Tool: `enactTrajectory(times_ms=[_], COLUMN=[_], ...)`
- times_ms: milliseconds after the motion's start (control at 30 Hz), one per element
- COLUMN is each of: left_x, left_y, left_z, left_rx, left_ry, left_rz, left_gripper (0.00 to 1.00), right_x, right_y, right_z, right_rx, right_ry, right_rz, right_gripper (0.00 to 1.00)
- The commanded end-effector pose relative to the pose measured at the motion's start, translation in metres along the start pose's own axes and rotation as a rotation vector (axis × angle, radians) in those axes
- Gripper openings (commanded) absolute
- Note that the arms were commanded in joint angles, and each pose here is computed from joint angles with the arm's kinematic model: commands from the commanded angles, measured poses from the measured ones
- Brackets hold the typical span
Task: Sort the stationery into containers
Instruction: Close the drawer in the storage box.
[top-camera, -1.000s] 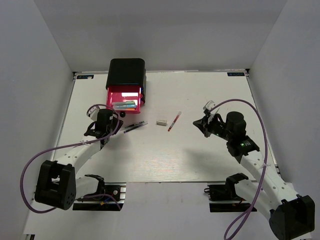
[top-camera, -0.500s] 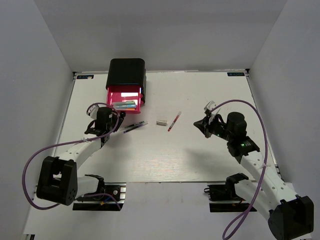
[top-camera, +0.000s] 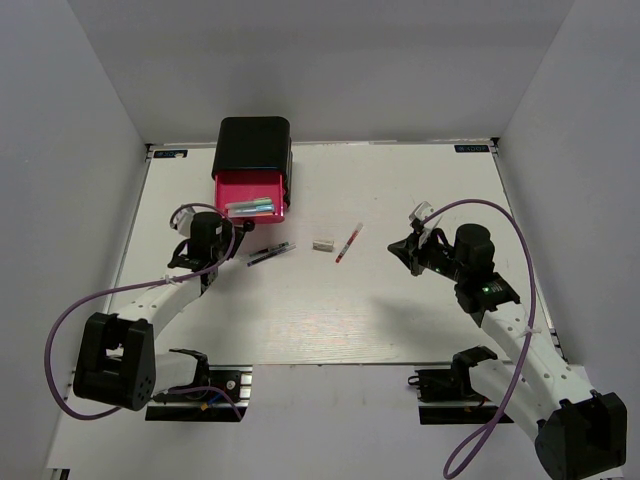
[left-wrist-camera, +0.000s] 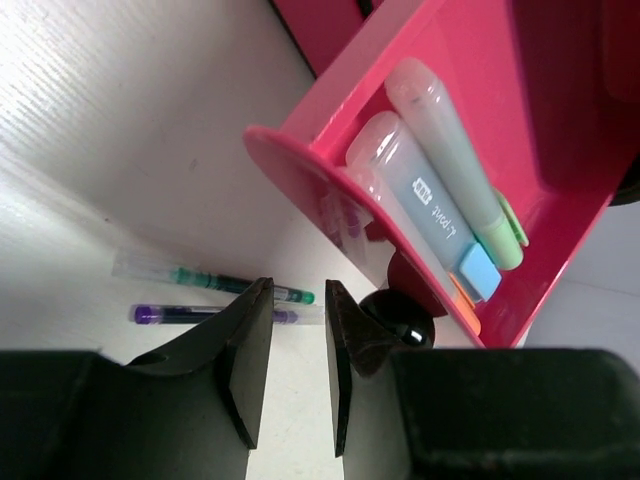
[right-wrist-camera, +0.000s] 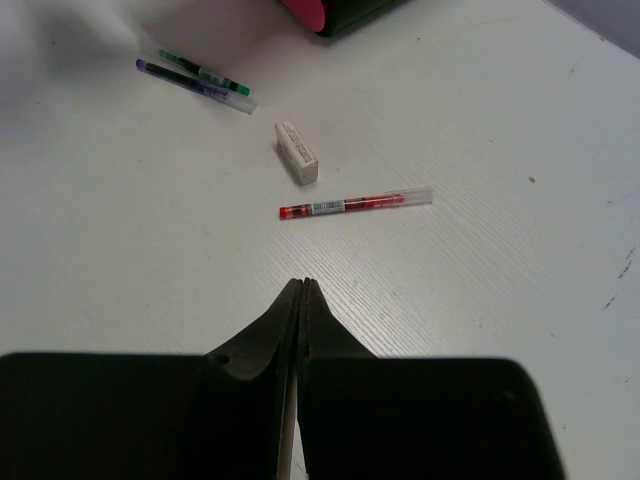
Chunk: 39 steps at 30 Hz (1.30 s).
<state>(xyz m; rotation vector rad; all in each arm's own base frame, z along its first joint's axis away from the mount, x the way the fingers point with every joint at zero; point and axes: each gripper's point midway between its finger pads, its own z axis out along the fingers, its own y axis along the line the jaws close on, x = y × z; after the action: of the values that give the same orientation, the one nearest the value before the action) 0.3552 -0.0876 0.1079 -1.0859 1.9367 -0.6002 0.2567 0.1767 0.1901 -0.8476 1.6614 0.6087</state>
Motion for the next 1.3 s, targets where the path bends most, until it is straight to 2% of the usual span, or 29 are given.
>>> enactTrajectory(times_ms=[0,400,533,600,700,900,1100,1267], left_x=[-0.011,-0.025,-0.024,-0.017,-0.014,-0.003,-0.010,-0.009], left_y=[-0.026,-0.045,-0.043,-0.024,-0.015,-0.015,-0.017,-0.019], left_z=[-0.003,0.004,0.002,-0.003,-0.011,-0.023,-0.035,-0.039], left_rx=[0.097,0.110,0.100,0.081,0.089,0.141,0.165,0.191], left_ry=[-0.032,-0.065,-0.061,-0.053,-0.056,-0.023,-0.050,-0.037], left_rz=[-0.042,-0.071,-0.069,-0.065,-0.067,0.076,0.232,0.355], left_gripper=[0.38,0.41,0.41,0.36,0.35,0.35,0.36,0.46], right_x=[-0.011,-0.010,-0.009,-0.012,-0.011,-0.009,-0.009,-0.009], right_y=[-0.001,-0.002,-0.002,-0.003,-0.001,-0.001,-0.002,-0.001], right_z=[-0.001,-0.002,-0.001,-0.002,-0.001,0.000,-0.001,-0.001], right_rx=[0.001,0.003,0.001,0.005,-0.001,-0.008,-0.004,-0.005], right_ry=[-0.046,-0.045,-0.040,-0.047,-0.045,-0.042,-0.041,-0.042], right_rz=[-0.018,-0.019,-0.017,-0.024,-0.020,-0.016,-0.015,-0.017], right_gripper=[0.00,0.00,0.00,0.00,0.00,0.00,0.00,0.00])
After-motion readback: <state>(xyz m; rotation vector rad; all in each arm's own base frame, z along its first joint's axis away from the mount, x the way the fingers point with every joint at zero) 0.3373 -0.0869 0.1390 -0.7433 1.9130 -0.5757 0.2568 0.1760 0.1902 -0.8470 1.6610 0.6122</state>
